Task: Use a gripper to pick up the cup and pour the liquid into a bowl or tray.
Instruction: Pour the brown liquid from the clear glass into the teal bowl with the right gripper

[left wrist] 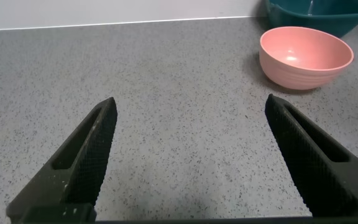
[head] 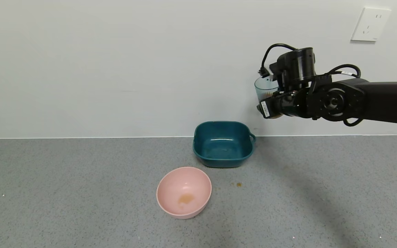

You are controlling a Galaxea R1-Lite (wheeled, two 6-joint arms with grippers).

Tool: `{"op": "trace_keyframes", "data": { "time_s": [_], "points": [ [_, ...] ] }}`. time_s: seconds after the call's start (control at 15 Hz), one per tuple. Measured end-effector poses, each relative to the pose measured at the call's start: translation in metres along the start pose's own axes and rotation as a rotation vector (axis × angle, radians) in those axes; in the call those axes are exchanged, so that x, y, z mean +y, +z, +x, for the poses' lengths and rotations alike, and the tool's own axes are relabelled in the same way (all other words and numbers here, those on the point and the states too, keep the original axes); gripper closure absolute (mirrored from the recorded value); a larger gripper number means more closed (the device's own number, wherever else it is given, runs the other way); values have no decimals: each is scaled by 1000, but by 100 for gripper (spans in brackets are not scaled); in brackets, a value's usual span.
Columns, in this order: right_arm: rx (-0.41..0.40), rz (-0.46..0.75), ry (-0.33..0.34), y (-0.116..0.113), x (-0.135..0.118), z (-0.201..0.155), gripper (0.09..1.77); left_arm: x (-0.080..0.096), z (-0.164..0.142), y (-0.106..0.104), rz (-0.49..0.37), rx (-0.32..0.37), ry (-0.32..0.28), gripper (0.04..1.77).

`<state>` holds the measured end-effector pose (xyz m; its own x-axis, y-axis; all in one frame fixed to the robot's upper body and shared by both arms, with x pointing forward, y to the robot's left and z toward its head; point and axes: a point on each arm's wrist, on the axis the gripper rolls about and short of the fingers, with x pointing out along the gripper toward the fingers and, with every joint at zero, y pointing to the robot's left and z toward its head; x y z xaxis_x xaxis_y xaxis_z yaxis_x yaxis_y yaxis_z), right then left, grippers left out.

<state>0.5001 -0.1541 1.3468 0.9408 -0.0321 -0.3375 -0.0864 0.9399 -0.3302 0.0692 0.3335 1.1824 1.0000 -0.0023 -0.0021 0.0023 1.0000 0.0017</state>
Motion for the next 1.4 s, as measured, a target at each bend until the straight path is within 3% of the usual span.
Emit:
{"op": "trace_keyframes", "data": {
  "time_s": [0.6, 0.87, 1.27, 1.4],
  "points": [
    [54, -295, -68, -18, 46, 30, 55, 0, 0, 0, 0, 0, 0, 9],
    [75, -404, -132, -23, 50, 38, 55, 0, 0, 0, 0, 0, 0, 9],
    [93, -558, -148, -25, 51, 41, 55, 0, 0, 0, 0, 0, 0, 9],
    [97, -633, -207, -21, 50, 41, 55, 0, 0, 0, 0, 0, 0, 9]
  ]
}}
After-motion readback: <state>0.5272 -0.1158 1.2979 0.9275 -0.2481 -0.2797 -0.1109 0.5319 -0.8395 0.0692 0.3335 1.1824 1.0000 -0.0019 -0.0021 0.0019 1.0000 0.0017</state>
